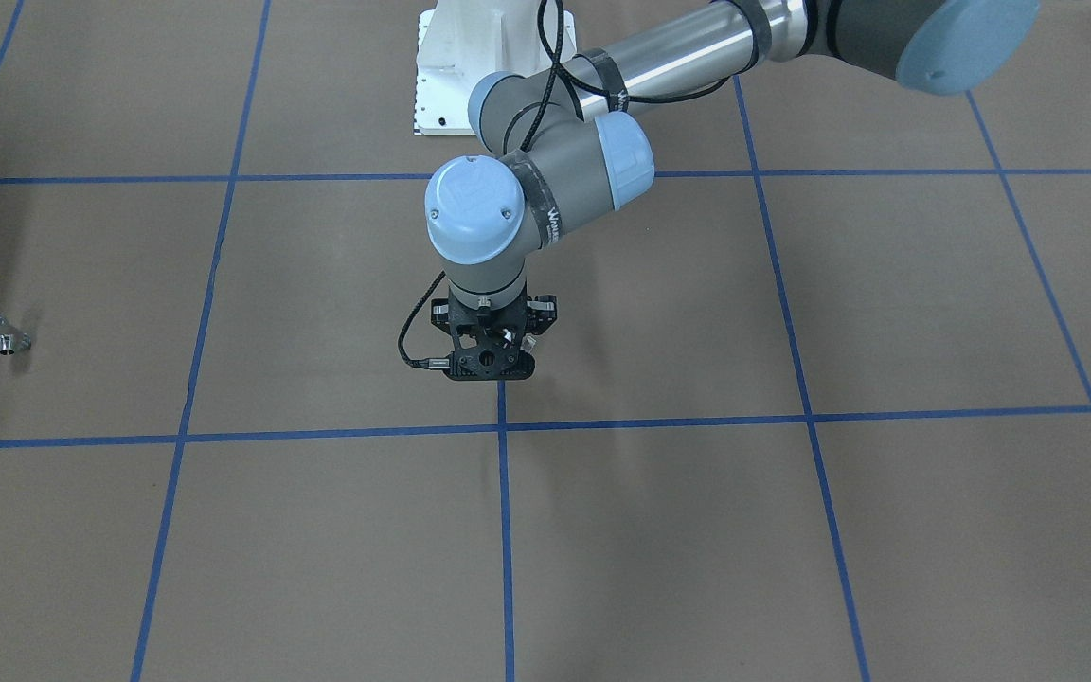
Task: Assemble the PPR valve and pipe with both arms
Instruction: 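Lift the valve with the left gripper and carry it to the table center, then set the valve upright at center, open left gripper while right arm reaches fitting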
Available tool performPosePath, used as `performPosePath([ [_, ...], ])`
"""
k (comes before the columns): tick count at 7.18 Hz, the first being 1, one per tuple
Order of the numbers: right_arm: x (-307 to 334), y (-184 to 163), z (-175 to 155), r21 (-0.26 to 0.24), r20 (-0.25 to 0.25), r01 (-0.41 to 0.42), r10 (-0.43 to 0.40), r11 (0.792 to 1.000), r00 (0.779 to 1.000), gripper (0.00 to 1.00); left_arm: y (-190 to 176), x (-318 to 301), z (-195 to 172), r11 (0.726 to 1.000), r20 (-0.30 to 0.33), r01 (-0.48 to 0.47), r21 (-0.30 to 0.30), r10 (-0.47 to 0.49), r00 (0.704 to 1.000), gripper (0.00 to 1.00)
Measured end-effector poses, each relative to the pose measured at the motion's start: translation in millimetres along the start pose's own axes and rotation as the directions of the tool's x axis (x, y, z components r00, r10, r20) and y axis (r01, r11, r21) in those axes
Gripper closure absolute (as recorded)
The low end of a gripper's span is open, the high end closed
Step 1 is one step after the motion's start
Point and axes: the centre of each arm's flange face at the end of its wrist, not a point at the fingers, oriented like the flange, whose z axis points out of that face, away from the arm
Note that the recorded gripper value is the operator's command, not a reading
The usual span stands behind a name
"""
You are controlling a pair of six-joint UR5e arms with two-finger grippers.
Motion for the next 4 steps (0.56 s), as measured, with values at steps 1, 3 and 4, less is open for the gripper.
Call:
performPosePath([
  [1, 0.3, 0.0, 0.2, -0.001, -0.001, 0.000, 0.000, 1.000, 1.000, 0.01, 2.5, 1.1, 2.8, 1.000, -0.002, -0.004, -0.002, 0.004, 1.000, 0.78],
  [3, 0.1, -0.5, 0.1, 0.000, -0.001, 0.000, 0.000, 1.000, 1.000, 0.01, 6.6, 3.0, 6.8, 1.000, -0.002, -0.010, -0.006, 0.010, 1.000, 0.00],
  [4, -0.1, -0.7, -0.2, 0.000, -0.001, 0.001, -0.001, 1.000, 1.000, 0.01, 7.3, 3.5, 6.6, 1.000, -0.004, -0.013, -0.005, 0.013, 1.000, 0.00],
])
